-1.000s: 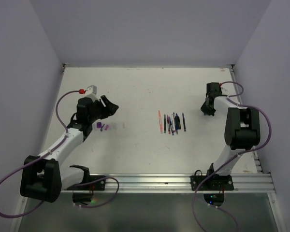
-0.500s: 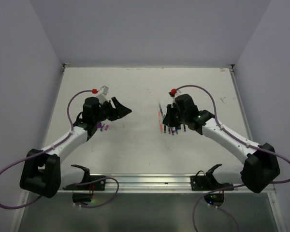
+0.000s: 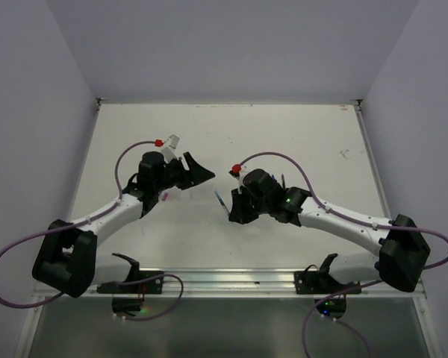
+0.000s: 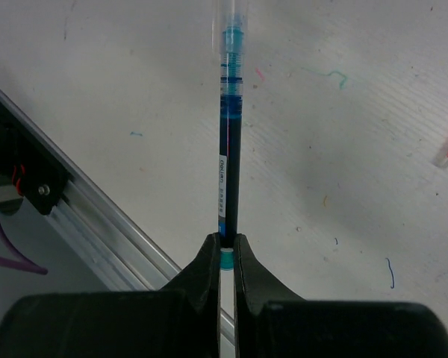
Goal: Open the pen caps
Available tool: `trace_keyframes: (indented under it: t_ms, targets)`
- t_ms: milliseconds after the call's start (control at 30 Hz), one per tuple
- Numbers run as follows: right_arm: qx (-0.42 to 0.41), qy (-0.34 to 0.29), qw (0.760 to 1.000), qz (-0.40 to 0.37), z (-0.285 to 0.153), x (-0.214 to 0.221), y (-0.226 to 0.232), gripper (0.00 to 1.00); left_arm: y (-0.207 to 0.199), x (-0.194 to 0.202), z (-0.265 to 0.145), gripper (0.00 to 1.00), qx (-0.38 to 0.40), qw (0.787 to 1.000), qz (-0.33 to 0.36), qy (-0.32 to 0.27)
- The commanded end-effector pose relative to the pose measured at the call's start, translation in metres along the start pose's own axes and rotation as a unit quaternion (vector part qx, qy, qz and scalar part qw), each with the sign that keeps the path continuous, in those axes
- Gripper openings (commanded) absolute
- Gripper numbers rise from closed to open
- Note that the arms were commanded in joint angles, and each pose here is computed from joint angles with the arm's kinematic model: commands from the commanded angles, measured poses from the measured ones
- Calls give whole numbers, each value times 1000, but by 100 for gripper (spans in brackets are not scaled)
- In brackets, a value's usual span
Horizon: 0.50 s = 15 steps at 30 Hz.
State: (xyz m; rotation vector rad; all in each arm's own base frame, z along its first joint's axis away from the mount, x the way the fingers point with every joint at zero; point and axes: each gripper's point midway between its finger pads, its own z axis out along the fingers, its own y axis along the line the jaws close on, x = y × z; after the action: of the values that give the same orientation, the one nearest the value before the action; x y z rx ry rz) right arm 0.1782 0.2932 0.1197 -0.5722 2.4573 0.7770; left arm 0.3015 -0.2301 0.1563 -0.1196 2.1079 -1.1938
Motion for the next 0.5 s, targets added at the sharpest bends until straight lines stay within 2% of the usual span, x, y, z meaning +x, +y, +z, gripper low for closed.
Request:
trace_keyframes:
  t_ms: [0,300,367,467]
  targets:
    - [-19,-42,999,-2,-2,-30,19,0,-14,1,8,68,25,1000,-3,-3]
    - [-21,-51,998,-5,1,-38,22,0,-19,18,18,61,37,999,-10,21]
    - [-24,-52,998,-5,2,-39,23,0,-20,22,20,55,44,998,-16,30]
    - [-22,-50,998,-7,5,-39,23,0,-22,25,22,40,52,998,-18,35]
